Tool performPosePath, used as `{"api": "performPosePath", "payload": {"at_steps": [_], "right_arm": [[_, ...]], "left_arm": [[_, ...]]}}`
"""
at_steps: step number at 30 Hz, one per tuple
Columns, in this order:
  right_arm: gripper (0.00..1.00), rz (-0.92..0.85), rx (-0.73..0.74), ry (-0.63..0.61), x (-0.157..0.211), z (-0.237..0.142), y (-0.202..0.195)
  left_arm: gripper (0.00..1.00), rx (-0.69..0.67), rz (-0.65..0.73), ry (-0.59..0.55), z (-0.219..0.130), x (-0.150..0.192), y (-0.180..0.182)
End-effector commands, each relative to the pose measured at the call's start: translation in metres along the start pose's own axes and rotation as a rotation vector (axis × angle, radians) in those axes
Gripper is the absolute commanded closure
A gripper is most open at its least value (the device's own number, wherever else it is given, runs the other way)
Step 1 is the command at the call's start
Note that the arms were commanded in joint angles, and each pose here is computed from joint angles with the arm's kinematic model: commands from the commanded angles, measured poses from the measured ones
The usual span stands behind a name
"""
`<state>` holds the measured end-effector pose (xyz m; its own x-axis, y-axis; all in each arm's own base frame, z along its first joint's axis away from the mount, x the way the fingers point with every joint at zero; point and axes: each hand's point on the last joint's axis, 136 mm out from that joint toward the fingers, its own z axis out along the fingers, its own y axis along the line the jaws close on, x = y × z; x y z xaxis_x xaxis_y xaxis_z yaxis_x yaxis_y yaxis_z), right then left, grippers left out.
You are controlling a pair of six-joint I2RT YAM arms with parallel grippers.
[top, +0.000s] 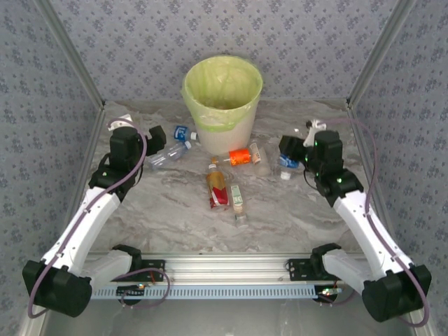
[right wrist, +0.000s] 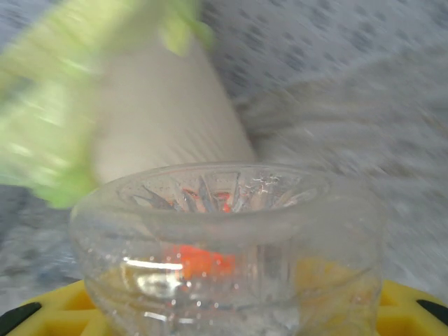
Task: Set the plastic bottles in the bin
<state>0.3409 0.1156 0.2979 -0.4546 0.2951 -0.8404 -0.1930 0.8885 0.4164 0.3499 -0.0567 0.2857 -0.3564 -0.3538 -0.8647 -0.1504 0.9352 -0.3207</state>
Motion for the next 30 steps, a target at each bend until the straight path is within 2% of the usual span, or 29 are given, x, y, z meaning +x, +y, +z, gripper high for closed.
{"api": "performPosePath", "payload": {"at_steps": [1,2,5,9,14,19,23,30], "right_arm": [[0.61,-0.071,-0.182,-0.058,-0.051,0.0,0.056],[0.6,-0.069,-0.201,-0.079,-0.071,0.0,0.069],[0.59,-0.063,-0.245,-0.065,-0.101,0.018,0.093],[0.58,-0.114,-0.282,-0.06,-0.123,0.047,0.117],[0.57,-0.012,-0.416,-0.052,-0.152,0.075,0.15],[0.56,0.005,-0.434,-0.086,-0.172,0.107,0.163],[0.56,-0.001,-0.415,-0.091,-0.174,0.143,0.162],[0.54,-0.108,-0.293,0.014,-0.134,0.205,0.142]], "left_arm": [[0.01,-0.01,-0.02,-0.032,-0.005,-0.007,0.004],[0.0,-0.026,-0.019,-0.034,-0.007,-0.006,0.008],[0.01,-0.03,-0.007,-0.03,-0.01,-0.003,0.012],[0.01,-0.064,0.006,-0.014,-0.014,0.001,0.02],[0.01,-0.08,0.036,0.009,-0.017,0.008,0.026],[0.01,-0.076,0.042,0.04,-0.014,0.014,0.025],[0.0,-0.055,0.037,0.052,-0.013,0.016,0.021],[0.01,-0.135,0.039,0.07,-0.017,0.023,0.038]]}}
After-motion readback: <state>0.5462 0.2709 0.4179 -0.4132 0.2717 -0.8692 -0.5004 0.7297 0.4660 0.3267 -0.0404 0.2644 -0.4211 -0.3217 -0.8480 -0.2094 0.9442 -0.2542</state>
